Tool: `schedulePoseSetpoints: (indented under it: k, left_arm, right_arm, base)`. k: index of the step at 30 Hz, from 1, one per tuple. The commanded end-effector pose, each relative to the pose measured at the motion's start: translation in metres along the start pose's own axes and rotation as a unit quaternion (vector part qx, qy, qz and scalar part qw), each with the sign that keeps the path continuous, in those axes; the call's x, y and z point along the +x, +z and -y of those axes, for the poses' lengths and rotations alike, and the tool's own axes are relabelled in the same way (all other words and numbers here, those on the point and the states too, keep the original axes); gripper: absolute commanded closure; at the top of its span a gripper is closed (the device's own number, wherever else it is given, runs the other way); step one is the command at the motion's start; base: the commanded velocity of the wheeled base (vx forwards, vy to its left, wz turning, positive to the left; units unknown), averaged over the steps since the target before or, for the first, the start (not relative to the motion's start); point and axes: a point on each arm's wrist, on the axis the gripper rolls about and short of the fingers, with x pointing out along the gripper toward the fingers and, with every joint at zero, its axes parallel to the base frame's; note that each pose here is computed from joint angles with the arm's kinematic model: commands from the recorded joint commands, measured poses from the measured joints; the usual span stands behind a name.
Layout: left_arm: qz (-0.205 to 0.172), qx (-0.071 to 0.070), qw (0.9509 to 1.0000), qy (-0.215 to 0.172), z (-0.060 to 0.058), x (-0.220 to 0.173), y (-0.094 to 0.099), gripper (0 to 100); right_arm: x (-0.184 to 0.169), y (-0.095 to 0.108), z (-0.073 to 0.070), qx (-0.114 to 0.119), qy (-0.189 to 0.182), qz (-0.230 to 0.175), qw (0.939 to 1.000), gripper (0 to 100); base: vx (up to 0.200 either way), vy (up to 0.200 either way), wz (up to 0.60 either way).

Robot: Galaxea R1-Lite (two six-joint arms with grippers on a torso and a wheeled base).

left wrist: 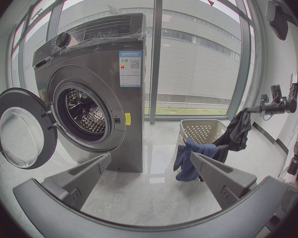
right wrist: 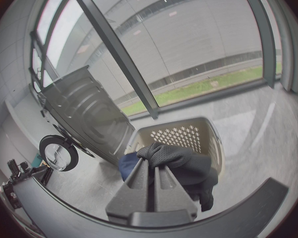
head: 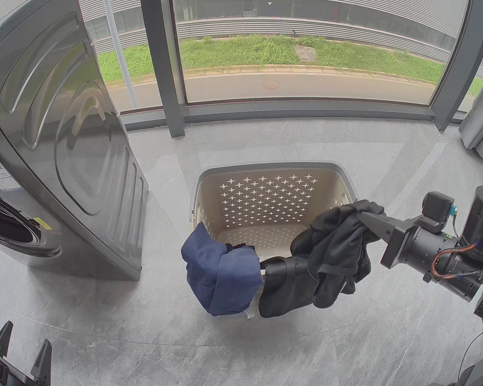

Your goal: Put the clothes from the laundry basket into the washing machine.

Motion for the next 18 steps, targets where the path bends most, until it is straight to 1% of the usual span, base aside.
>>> schedulePoseSetpoints:
  k: [1, 2, 3, 4, 6, 12, 18]
  left_arm:
    - [0.0, 0.0, 1.0, 0.0, 0.0, 0.0, -0.005, 0]
    - [0.0, 0.0, 1.0, 0.0, 0.0, 0.0, -0.005, 0]
    - [0.0, 0.001, 1.0, 0.0, 0.0, 0.0, -0.005, 0]
    - [0.0, 0.0, 1.0, 0.0, 0.0, 0.0, -0.005, 0]
    - [0.0, 0.0, 1.0, 0.0, 0.0, 0.0, -0.005, 0]
    - [0.0, 0.0, 1.0, 0.0, 0.0, 0.0, -0.005, 0]
    - [0.0, 0.0, 1.0, 0.0, 0.0, 0.0, -0.005, 0]
  right_arm:
    - [-0.018, 0.029, -0.015, -0.012, 0.038, 0.063, 0.9972, 100]
    - [-0.027, 0.029, -0.024, -0.023, 0.062, 0.071, 0.9953, 100]
    - [-0.029, 0.027, -0.026, -0.025, 0.067, 0.067, 0.9952, 100]
    - [-0.03, 0.025, -0.025, -0.028, 0.067, 0.065, 0.9952, 100]
    - [-0.035, 0.027, -0.024, -0.036, 0.067, 0.073, 0.9944, 100]
    - [-0.039, 0.032, -0.027, -0.038, 0.076, 0.085, 0.9927, 100]
    - [-0.039, 0.032, -0.027, -0.038, 0.077, 0.086, 0.9926, 100]
  base:
    - [0.0, 0.0, 0.0]
    - [0.0, 0.0, 0.0]
    - [0.0, 0.0, 0.0]
    - [0.0, 0.0, 0.0]
    - [0.0, 0.0, 0.0]
    - [0.0, 0.0, 0.0]
    - [-0.2, 0.0, 0.0]
